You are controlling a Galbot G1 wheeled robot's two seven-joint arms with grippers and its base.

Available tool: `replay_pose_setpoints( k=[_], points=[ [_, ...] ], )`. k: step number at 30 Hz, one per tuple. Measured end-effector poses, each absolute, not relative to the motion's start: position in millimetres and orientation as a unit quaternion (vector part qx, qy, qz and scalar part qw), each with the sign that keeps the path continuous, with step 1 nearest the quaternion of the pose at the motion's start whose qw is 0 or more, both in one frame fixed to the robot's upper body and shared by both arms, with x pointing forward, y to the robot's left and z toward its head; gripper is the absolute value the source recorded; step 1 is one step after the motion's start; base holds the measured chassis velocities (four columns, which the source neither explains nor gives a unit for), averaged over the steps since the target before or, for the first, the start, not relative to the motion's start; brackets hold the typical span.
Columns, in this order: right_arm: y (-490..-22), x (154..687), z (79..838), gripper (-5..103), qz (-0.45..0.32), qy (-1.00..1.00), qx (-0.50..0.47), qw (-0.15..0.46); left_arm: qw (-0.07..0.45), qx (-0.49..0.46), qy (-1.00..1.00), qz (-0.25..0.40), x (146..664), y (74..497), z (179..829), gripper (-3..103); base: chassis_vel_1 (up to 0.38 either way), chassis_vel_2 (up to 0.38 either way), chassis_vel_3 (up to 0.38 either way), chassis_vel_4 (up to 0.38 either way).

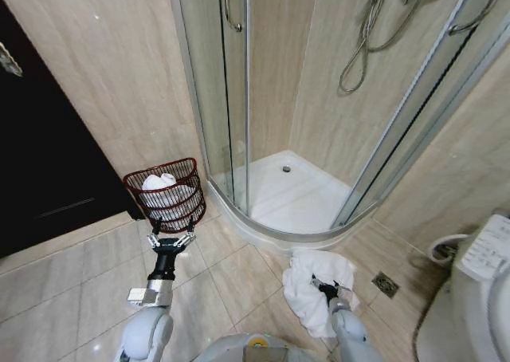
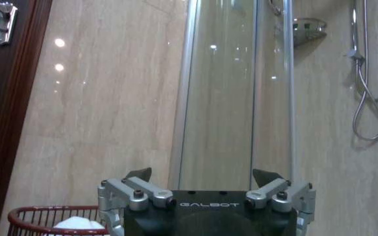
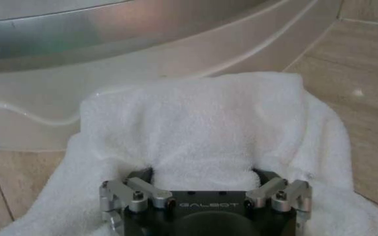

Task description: Discard the used towel into the hamper.

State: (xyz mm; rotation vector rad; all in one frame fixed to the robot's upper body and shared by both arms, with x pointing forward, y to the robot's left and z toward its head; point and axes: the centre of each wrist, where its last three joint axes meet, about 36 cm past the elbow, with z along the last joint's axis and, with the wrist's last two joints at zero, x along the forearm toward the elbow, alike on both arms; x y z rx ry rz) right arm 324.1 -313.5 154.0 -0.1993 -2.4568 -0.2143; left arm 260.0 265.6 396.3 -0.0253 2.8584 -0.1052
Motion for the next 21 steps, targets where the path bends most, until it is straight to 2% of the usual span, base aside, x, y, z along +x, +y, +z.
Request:
replay_pose_setpoints(
  k=[1, 7, 10, 11, 13, 14, 16, 19, 21],
  points=[
    [-314, 324, 154, 101, -0.082, -0.938, -0.076, 0.328, 0.140, -0.009, 0.989, -0.036, 260, 266, 396, 100, 0.000, 0.000, 0.000, 0.000],
    [-313, 328, 149, 83, -0.086, -0.940, -0.077, 0.320, 0.143, -0.011, 0.989, -0.044, 262, 260, 403, 100, 0.000, 0.000, 0.000, 0.000],
    [-314, 326, 146, 79, -0.087, -0.940, -0.074, 0.321, 0.141, -0.011, 0.989, -0.044, 262, 260, 403, 100, 0.000, 0.000, 0.000, 0.000],
    [-315, 325, 144, 71, -0.087, -0.941, -0.075, 0.320, 0.141, -0.011, 0.989, -0.044, 261, 260, 403, 100, 0.000, 0.000, 0.000, 0.000],
    [-316, 324, 141, 71, -0.087, -0.941, -0.077, 0.317, 0.140, -0.010, 0.989, -0.045, 261, 259, 403, 100, 0.000, 0.000, 0.000, 0.000],
    [-316, 323, 140, 63, -0.090, -0.941, -0.080, 0.316, 0.141, -0.009, 0.989, -0.046, 261, 258, 403, 100, 0.000, 0.000, 0.000, 0.000],
    [-317, 322, 141, 63, -0.092, -0.941, -0.081, 0.314, 0.142, -0.008, 0.989, -0.047, 261, 257, 404, 100, 0.000, 0.000, 0.000, 0.000],
    [-322, 319, 148, 51, -0.099, -0.944, -0.090, 0.302, 0.147, -0.004, 0.988, -0.049, 262, 255, 408, 100, 0.000, 0.000, 0.000, 0.000],
    [-323, 318, 152, 47, -0.102, -0.946, -0.096, 0.293, 0.147, -0.002, 0.988, -0.049, 262, 254, 408, 100, 0.000, 0.000, 0.000, 0.000]
  ],
)
